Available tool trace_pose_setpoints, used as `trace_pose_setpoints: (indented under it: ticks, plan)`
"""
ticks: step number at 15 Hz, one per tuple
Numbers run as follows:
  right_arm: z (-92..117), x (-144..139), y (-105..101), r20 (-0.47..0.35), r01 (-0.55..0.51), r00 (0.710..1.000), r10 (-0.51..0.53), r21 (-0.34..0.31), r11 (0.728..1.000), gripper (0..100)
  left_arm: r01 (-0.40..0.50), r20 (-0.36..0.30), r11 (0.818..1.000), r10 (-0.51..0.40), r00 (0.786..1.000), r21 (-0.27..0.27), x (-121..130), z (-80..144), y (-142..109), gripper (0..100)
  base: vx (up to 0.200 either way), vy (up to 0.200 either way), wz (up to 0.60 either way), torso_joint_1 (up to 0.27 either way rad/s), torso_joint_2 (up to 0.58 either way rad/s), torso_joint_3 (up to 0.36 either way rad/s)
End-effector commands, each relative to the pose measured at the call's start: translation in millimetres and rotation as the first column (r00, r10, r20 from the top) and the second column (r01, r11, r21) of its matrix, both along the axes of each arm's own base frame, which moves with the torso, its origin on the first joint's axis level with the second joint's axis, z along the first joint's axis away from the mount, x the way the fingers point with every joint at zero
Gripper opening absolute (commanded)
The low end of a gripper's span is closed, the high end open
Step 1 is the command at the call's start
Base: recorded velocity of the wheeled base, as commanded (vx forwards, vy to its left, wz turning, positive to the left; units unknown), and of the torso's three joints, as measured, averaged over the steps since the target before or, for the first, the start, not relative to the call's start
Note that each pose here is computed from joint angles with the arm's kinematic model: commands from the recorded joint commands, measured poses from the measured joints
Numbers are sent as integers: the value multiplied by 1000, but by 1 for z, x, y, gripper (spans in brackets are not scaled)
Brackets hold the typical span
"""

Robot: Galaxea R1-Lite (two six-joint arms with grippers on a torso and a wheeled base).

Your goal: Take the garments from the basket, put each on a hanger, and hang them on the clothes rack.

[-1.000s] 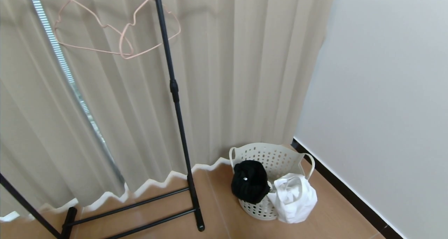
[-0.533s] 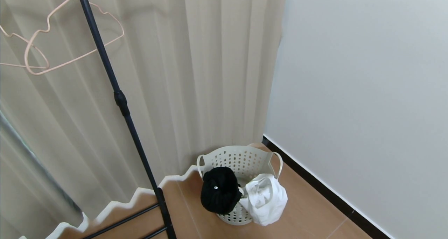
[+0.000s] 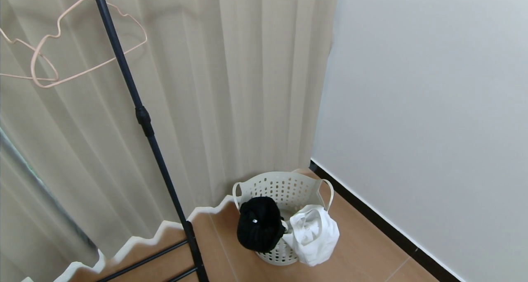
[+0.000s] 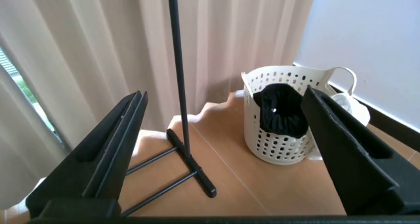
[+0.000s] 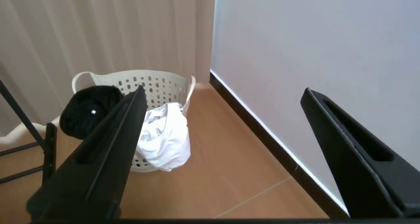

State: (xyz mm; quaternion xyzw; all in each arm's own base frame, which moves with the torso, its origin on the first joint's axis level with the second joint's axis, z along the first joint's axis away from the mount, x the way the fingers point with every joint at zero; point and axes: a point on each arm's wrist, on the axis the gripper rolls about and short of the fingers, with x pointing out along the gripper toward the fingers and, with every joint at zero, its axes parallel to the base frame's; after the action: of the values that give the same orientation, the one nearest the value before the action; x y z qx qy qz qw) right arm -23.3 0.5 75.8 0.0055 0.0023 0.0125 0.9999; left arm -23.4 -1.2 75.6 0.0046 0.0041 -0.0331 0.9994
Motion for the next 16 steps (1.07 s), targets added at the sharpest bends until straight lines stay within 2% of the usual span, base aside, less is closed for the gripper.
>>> trace_pose_setpoints:
  ticks: [1, 5, 16]
  plan:
    - [0, 0, 0, -2, -1, 1000, 1, 0, 1000, 100, 0, -1, 1000, 0, 1000, 0, 0, 0, 0, 100, 0, 0, 0, 0, 0, 0]
    - [0, 0, 0, 0, -1, 1000, 1, 0, 1000, 100, 0, -1, 1000, 0, 1000, 0, 0, 0, 0, 100, 0, 0, 0, 1, 0, -51]
    - [0, 0, 0, 0, -1, 1000, 1, -5, 1000, 100, 0, -2, 1000, 0, 1000, -2, 0, 0, 0, 100, 0, 0, 0, 4, 2, -192]
